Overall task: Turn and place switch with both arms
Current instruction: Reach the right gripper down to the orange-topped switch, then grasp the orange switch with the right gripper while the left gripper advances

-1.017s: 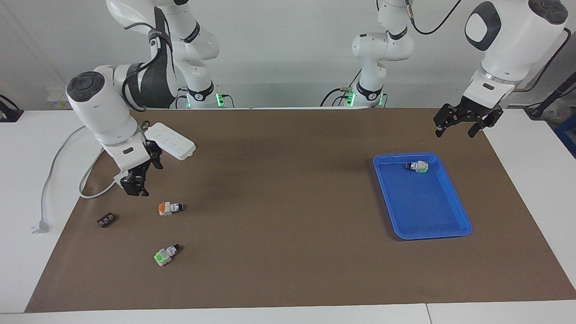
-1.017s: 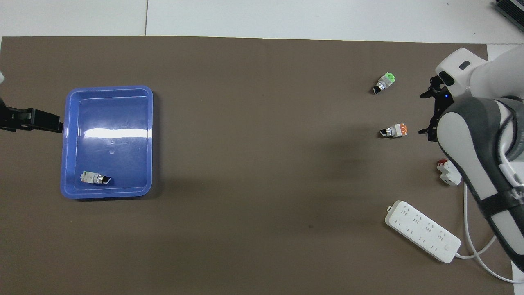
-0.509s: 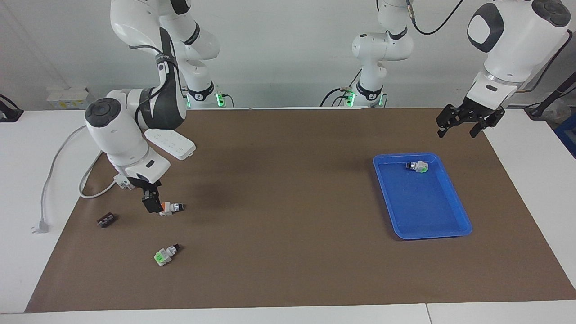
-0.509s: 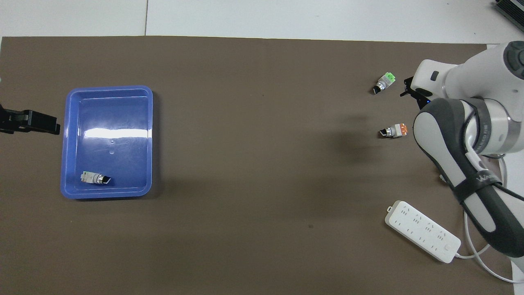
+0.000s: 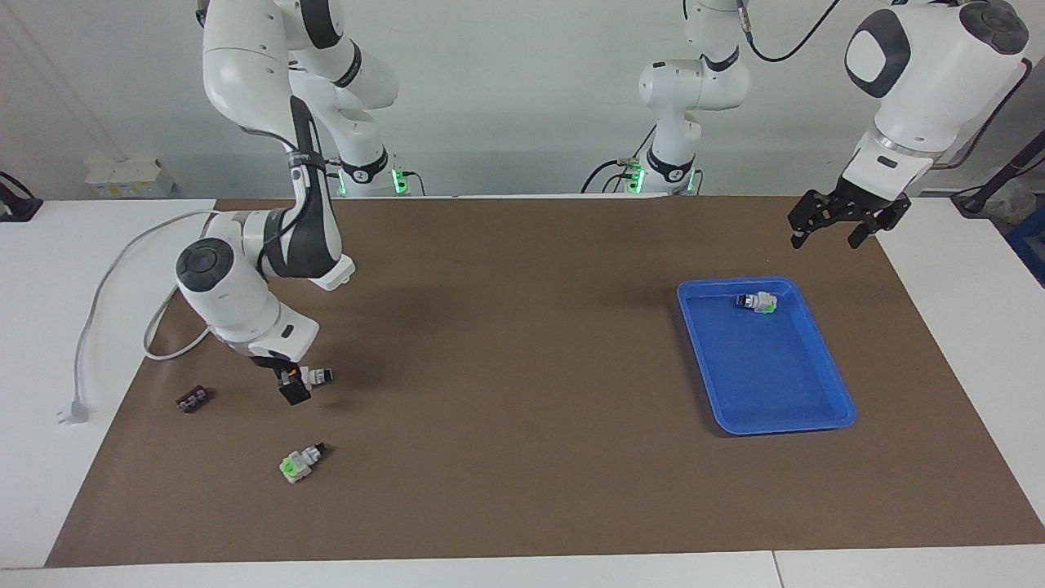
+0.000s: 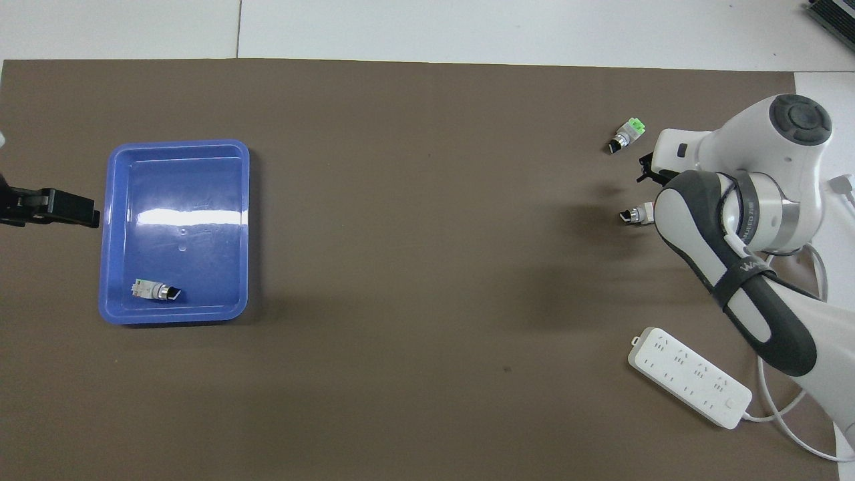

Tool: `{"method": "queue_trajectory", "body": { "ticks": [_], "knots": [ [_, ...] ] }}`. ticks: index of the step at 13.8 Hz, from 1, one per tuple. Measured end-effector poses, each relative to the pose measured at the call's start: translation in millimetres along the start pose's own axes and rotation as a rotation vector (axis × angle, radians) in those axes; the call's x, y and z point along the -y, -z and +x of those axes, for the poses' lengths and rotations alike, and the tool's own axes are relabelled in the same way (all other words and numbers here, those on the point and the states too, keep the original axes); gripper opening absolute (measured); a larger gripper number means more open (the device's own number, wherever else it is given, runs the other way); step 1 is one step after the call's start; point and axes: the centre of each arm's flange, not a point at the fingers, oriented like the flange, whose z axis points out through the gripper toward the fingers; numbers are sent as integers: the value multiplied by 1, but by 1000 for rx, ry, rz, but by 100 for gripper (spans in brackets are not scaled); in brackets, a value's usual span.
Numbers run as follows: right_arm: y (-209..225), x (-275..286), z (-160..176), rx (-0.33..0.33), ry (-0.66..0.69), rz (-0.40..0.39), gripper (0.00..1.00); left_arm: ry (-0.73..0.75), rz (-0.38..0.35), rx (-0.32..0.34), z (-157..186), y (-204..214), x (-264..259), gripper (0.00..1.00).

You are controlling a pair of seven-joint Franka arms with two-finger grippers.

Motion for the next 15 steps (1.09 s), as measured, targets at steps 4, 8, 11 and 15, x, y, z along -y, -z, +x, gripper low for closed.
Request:
{"method": "queue_trajectory", "body": {
  "ticks": [4, 8, 11, 15],
  "knots": [
    [-19, 12, -8, -18, -32, 32, 100, 2, -1, 5, -2, -2, 1, 100],
    [-30, 25, -15, -60, -134, 40, 93, 2, -2, 13, -3, -6, 1, 100],
    [-18, 26, -14, -92, -188, 6, 55, 2, -2, 12, -4, -7, 1, 100],
    [16, 31, -1, -156, -280, -47, 42, 0, -2, 10, -3, -7, 0, 100]
  ]
}}
